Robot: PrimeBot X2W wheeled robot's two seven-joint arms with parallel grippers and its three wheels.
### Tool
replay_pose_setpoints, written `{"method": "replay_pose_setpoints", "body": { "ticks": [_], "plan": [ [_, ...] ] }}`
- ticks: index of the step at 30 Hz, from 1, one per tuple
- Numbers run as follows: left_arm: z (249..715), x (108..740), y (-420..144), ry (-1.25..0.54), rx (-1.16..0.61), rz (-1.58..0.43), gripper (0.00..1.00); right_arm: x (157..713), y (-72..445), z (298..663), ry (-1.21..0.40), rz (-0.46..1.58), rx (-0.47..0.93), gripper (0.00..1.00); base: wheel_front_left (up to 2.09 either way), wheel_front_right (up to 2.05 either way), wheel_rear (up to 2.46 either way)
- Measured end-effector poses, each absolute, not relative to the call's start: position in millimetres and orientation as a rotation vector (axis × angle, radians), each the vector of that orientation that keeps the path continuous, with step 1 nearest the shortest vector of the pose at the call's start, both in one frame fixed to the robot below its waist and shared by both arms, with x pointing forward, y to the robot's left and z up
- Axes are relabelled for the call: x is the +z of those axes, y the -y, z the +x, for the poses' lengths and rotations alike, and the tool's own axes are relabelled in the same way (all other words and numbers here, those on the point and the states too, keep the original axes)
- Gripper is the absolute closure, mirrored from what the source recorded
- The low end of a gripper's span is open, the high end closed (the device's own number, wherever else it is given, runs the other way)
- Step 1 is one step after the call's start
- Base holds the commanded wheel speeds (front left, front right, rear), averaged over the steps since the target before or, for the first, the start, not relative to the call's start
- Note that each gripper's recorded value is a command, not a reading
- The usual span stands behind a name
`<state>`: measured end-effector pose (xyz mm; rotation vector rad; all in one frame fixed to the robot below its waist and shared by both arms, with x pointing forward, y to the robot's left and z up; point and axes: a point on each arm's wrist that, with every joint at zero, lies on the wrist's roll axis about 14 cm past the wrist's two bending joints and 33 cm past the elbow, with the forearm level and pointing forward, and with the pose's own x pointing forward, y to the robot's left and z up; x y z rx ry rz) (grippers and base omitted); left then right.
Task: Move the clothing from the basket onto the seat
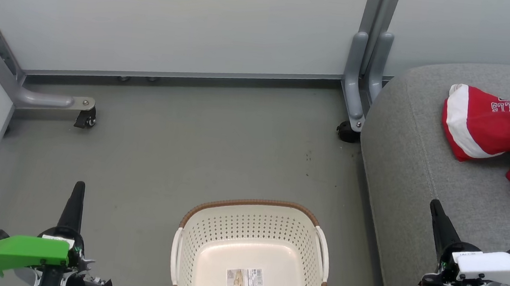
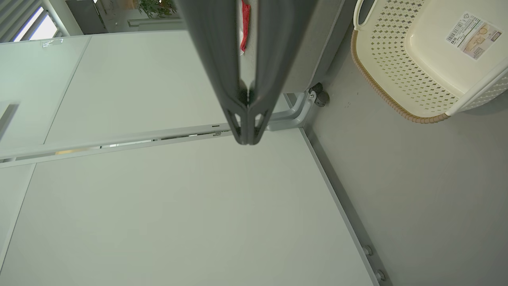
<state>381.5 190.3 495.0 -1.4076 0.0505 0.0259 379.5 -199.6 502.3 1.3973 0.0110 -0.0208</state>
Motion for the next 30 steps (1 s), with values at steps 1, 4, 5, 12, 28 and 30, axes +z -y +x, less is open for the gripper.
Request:
{"method": "replay_pose_setpoints", "body": {
  "ticks": [1, 4, 5, 12, 28, 30],
  "plan": [
    [381.7, 495.2, -191.0, -0.048, 0.027, -1.415, 1.00, 502.5, 199.6, 380.0, -0.011, 1.406, -0.020, 1.00, 0.00, 0.00, 0.00],
    [381.7, 495.3, -192.2, -0.045, 0.027, -1.440, 1.00, 503.3, 199.6, 381.4, -0.010, 1.429, -0.017, 1.00, 0.00, 0.00, 0.00],
    [381.8, 495.5, -192.7, -0.044, 0.027, -1.447, 1.00, 503.9, 199.7, 382.1, -0.008, 1.437, -0.016, 1.00, 0.00, 0.00, 0.00],
    [384.1, 498.9, -195.2, -0.030, 0.020, -1.495, 1.00, 503.0, 200.2, 383.3, -0.010, 1.486, -0.016, 1.00, 0.00, 0.00, 0.00],
    [387.7, 504.1, -198.9, -0.009, 0.008, -1.574, 1.00, 505.9, 200.0, 388.3, -0.005, 1.572, -0.003, 1.00, 0.00, 0.00, 0.00],
    [387.7, 504.1, -198.9, -0.010, 0.007, -1.574, 1.00, 505.8, 200.1, 388.3, -0.005, 1.573, -0.004, 1.00, 0.00, 0.00, 0.00]
  ]
}}
